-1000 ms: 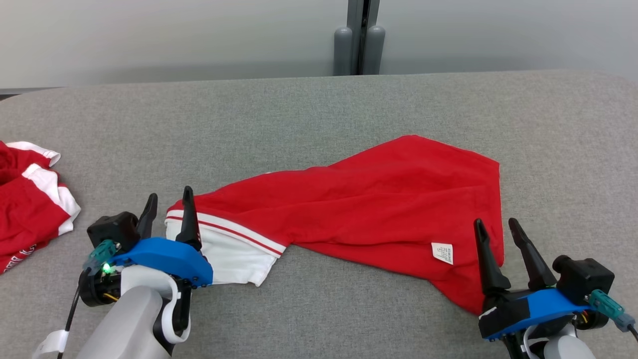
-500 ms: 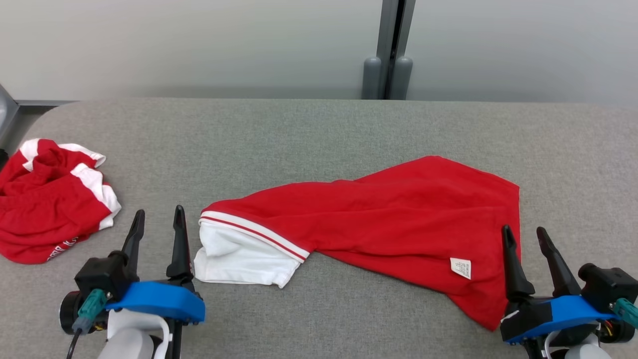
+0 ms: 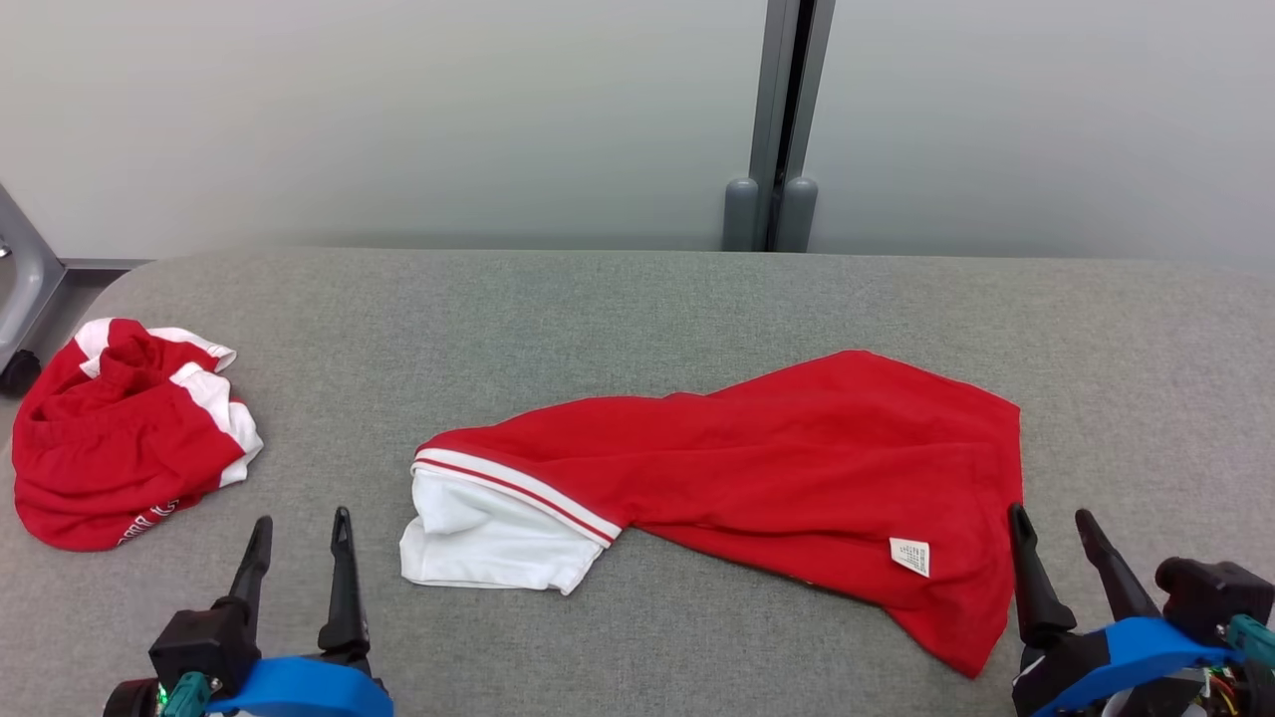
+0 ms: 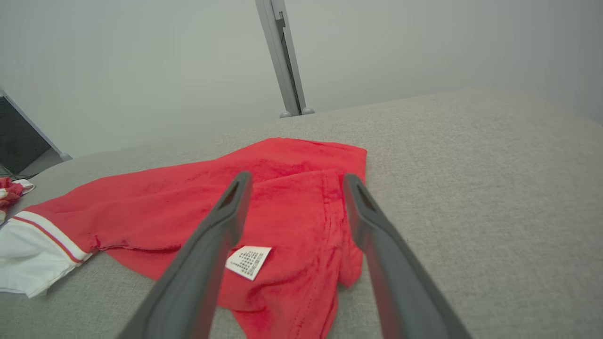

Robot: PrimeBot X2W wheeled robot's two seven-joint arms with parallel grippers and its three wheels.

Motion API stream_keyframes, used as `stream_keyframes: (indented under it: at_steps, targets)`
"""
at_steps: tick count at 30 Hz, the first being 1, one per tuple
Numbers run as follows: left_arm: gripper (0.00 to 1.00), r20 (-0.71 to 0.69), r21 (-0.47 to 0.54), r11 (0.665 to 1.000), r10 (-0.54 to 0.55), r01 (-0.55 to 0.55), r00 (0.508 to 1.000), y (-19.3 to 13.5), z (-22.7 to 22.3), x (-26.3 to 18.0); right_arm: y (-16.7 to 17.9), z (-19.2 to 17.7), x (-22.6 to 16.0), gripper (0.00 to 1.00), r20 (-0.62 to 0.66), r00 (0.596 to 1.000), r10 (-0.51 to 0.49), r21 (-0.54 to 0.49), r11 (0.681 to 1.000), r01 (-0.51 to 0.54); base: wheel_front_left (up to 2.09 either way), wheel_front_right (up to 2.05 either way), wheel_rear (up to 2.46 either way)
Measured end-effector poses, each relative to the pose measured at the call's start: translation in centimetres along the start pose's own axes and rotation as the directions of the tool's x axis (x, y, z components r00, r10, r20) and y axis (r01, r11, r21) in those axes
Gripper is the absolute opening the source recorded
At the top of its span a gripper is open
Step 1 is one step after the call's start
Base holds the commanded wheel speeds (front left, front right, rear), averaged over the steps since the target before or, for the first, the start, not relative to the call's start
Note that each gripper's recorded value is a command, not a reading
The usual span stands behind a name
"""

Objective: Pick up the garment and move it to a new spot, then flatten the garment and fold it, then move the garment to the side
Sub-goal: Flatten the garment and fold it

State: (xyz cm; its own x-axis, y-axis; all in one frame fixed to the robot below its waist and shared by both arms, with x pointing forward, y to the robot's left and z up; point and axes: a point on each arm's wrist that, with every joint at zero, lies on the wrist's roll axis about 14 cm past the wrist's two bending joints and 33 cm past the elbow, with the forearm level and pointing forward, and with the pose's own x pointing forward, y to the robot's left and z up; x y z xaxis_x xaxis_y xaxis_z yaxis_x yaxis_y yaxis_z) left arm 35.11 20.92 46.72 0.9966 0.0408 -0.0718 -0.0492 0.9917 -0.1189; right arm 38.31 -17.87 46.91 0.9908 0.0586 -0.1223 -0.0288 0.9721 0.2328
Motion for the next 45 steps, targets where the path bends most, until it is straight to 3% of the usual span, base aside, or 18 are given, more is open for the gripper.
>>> stream_keyframes:
  at_steps: [7, 14, 20, 23, 34, 35, 36, 37, 42, 45]
  targets:
    - [1.00, -0.006, -0.011, 1.000, -0.003, 0.003, 1.000, -0.2, -0.3, -0.2, -1.3, -2.0, 0.1, 1.00, -0.204, 0.978, -0.039, -0.002, 0.999, 0.040, 0.00, 0.00, 0.00]
    - [1.00, -0.021, -0.014, 1.000, -0.011, 0.011, 1.000, -0.7, -0.8, 0.3, -1.3, -4.7, 1.2, 1.00, -0.447, 0.893, -0.043, -0.010, 0.999, 0.042, 0.00, 0.00, 0.00]
    - [1.00, -0.031, -0.017, 1.000, -0.022, 0.022, 0.999, -0.8, -1.1, 0.9, -0.7, -6.5, 2.1, 1.00, -0.572, 0.820, -0.027, -0.006, 1.000, 0.029, 0.00, 0.00, 0.00]
    - [1.00, -0.039, -0.018, 1.000, -0.021, 0.021, 0.999, -0.6, -1.3, 1.1, -1.0, -7.3, 2.4, 1.00, -0.610, 0.791, -0.043, -0.019, 0.999, 0.039, 0.00, 0.00, 0.00]
    - [1.00, -0.052, -0.025, 1.000, -0.006, 0.005, 0.999, -0.1, -1.8, 1.3, -0.4, -8.4, 3.7, 1.00, -0.624, 0.781, -0.025, -0.001, 1.000, 0.031, 0.00, 0.00, 0.00]
    - [1.00, -0.053, -0.025, 1.000, -0.006, 0.005, 0.999, -0.2, -1.8, 1.3, -0.3, -8.3, 3.8, 0.78, -0.615, 0.789, -0.023, -0.003, 1.000, 0.027, 0.00, 0.00, 0.00]
    - [1.00, -0.053, -0.026, 1.000, -0.006, 0.004, 0.999, -0.2, -1.8, 1.4, -0.1, -8.2, 4.0, 0.20, -0.608, 0.794, -0.020, -0.006, 1.000, 0.020, 0.00, 0.00, 0.00]
    - [1.00, -0.052, -0.026, 1.000, -0.006, 0.005, 0.999, -0.2, -1.8, 1.4, 0.1, -8.0, 4.1, 0.00, -0.598, 0.802, -0.017, -0.009, 1.000, 0.014, 0.00, 0.00, 0.00]
    - [1.00, -0.046, -0.028, 1.000, -0.011, 0.010, 0.999, -0.4, -1.6, 1.7, 0.6, -6.9, 4.6, 0.00, -0.553, 0.833, -0.006, -0.021, 1.000, -0.007, 0.00, 0.00, 0.00]
    - [1.00, -0.045, -0.030, 0.999, -0.015, 0.013, 0.999, -0.5, -1.6, 1.8, 0.5, -4.6, 5.8, 0.00, -0.464, 0.886, -0.018, -0.067, 0.998, -0.015, 0.00, 0.00, 0.00]
